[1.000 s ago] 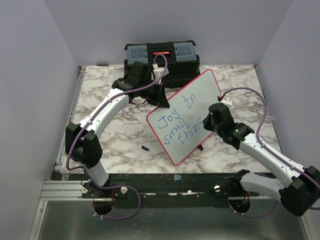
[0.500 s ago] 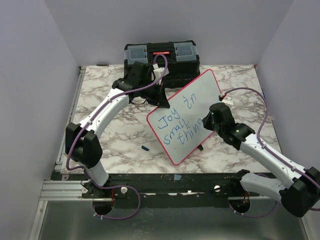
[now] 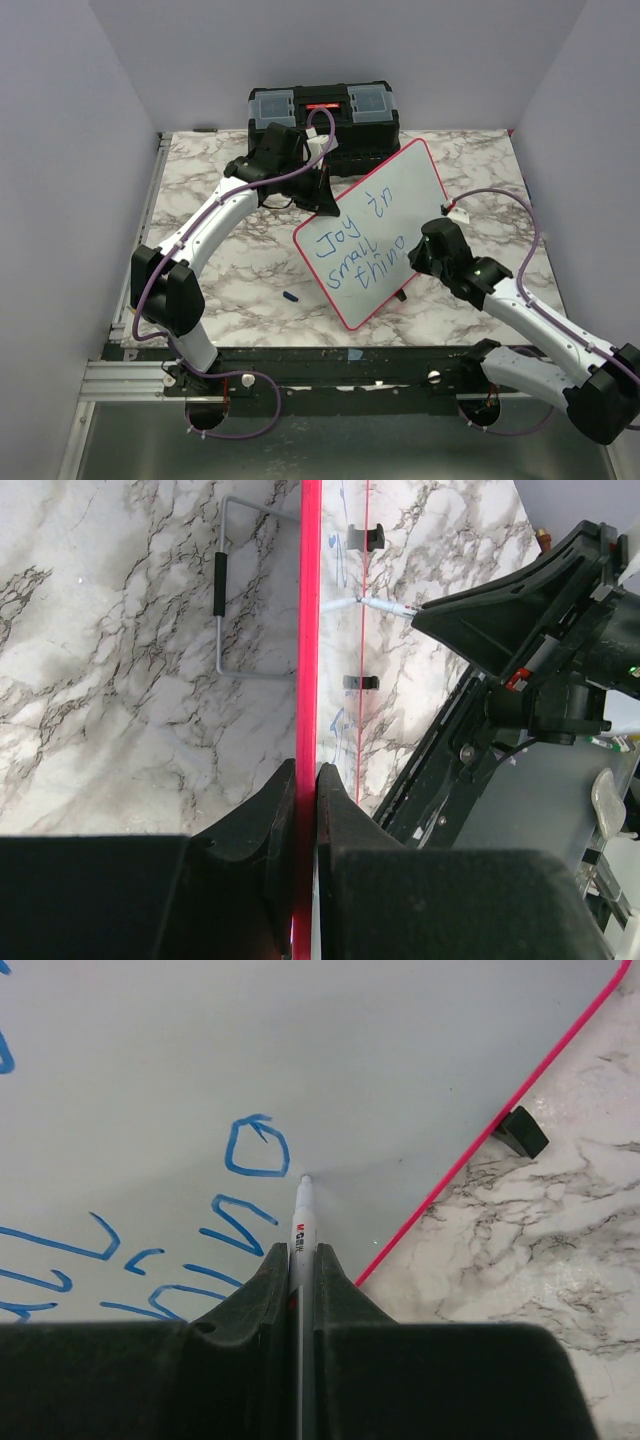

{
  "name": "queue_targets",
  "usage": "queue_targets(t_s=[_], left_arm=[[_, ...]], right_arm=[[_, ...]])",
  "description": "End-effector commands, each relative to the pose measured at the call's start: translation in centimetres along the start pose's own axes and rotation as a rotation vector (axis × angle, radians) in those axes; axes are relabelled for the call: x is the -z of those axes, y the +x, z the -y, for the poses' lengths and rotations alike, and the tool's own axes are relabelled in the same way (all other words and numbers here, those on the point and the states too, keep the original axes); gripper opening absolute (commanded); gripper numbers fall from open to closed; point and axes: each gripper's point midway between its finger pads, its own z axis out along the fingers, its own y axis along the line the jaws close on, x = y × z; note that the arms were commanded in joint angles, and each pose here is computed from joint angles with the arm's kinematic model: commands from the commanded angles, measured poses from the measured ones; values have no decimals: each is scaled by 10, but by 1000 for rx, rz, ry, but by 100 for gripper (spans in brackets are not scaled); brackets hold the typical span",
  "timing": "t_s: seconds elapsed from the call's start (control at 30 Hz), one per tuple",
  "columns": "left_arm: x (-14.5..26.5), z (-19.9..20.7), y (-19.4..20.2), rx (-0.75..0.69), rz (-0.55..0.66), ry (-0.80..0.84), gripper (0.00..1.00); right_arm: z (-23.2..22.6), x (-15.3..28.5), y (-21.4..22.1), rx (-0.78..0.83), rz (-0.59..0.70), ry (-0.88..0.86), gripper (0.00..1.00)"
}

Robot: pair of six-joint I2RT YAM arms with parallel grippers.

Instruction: Write a sentence on the whiteboard

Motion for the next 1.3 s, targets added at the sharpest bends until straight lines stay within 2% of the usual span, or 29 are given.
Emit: queue_targets(t_s=[0.0,0.27,0.8,1.27], left_arm=[[4,0,-3,-76,21,-23,0],[4,1,-2,-76,19,-21,0],[6,2,-3,-80,25,-22,0],[4,-1,-2,-78,18,-29,0]], right_arm=[[10,1,21,-10,-56,14,1],[16,1,32,-18,-81,23,1],[-2,18,-26,-50,77,-1,1],[-15,-3,-34,-14,80,20,1]])
